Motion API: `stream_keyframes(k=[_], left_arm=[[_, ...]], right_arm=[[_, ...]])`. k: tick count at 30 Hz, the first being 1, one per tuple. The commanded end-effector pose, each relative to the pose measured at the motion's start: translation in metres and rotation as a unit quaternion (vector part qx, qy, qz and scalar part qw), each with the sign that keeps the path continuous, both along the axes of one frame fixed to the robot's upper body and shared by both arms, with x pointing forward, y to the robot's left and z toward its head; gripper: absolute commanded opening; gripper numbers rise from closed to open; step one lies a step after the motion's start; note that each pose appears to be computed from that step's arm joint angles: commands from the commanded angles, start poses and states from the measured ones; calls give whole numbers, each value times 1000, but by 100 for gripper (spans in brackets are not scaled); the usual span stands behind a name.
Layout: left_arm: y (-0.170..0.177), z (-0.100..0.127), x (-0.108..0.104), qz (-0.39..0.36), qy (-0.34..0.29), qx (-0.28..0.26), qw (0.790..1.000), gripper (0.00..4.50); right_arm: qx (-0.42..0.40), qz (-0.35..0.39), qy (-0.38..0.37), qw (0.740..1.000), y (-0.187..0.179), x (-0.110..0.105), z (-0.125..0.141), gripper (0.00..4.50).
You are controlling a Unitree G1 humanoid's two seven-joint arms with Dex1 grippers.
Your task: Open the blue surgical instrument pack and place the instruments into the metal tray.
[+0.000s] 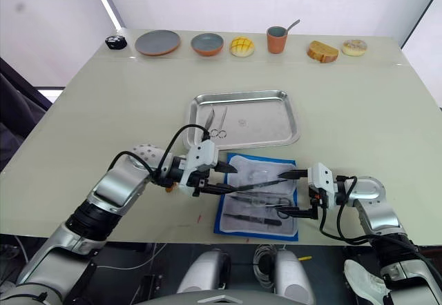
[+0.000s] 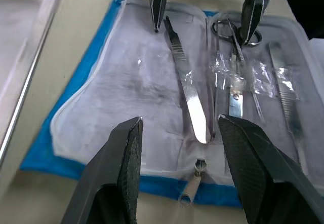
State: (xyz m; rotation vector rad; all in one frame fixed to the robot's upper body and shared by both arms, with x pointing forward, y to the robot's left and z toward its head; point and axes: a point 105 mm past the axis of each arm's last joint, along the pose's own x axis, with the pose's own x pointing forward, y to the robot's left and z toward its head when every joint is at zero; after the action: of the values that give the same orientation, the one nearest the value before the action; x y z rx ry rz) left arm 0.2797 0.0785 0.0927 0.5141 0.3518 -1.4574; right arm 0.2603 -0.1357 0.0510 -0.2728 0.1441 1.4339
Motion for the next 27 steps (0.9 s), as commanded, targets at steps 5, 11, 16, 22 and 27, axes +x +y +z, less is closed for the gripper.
stream_keyframes(k=[5,11,16,22,27], left_arm=[[-11,0,6,-13,-29,12,999,255],[-13,-2,6,-23,-33,20,999,255],[-17,9,4,-24,-16,-10,1000,255],[-22,25,1,-24,5,-44,999,255],[-27,23,9,-12,-15,-28,999,255]], right_arm=[[-25,-6,51,998,-3,-10,-23,450],[-25,-7,50,998,-3,-11,-24,450],[-25,-8,50,998,-3,-11,-23,450],[-26,-9,51,998,-4,-12,-24,450],[-25,-7,51,998,-2,-11,-24,450]])
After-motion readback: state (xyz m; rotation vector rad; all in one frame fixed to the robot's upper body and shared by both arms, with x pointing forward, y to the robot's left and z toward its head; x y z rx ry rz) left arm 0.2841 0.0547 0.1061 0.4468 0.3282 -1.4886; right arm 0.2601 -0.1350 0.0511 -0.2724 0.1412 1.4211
